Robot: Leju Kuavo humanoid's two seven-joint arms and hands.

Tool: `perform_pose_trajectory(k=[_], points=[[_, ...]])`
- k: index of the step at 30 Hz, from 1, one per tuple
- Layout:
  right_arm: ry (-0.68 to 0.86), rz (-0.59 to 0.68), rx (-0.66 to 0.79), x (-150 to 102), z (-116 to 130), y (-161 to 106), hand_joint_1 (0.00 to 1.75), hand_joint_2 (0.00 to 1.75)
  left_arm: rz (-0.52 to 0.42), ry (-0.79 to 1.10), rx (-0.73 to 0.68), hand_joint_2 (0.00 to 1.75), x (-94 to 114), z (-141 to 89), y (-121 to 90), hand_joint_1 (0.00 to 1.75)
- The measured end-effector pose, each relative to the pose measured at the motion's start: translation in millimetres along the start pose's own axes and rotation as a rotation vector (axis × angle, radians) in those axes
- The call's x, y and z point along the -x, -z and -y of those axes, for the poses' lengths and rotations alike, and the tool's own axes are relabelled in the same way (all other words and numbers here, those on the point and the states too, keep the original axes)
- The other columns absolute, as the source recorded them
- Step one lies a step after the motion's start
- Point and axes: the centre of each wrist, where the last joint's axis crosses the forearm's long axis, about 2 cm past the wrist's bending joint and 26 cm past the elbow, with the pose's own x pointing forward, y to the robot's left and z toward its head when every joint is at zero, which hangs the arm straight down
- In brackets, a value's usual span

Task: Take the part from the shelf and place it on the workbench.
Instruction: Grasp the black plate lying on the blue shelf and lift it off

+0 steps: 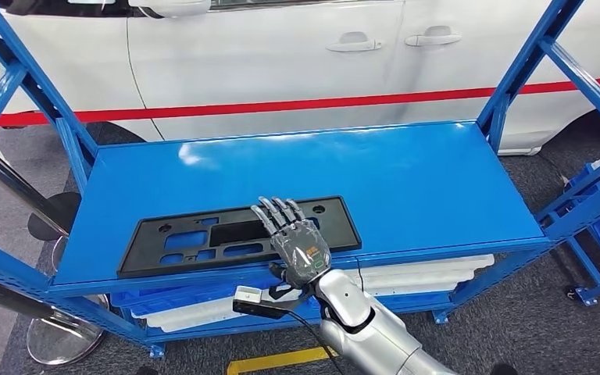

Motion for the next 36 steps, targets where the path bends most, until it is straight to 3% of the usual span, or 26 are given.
perform_pose_trajectory(k=[15,17,19,20,32,36], points=[[-0.073,-0.039,-0.166,-1.1,-29.5,16.1,0.0,1.75,-0.011,-0.003,0.018,0.0,0.2,2.1,-0.3,0.0],[-0.075,-0.031,-0.175,-4.9,-31.1,18.4,0.75,1.75,-0.008,-0.005,0.019,0.0,-0.6,2.0,0.3,0.0],[-0.071,-0.021,-0.186,-9.0,-33.0,19.7,1.61,1.75,-0.008,-0.004,0.022,0.0,-0.6,2.5,0.2,0.0],[-0.067,-0.014,-0.191,-11.1,-34.1,19.9,1.7,1.75,-0.008,-0.004,0.025,0.0,-0.6,3.0,0.1,0.0],[-0.057,0.058,-0.227,-27.4,-44.7,13.9,1.71,1.75,-0.022,-0.014,0.033,0.0,4.9,7.4,-4.5,0.0],[-0.059,0.07,-0.221,-31.2,-43.5,16.6,1.62,1.75,-0.027,-0.016,0.032,0.0,5.9,7.5,-5.2,0.0]])
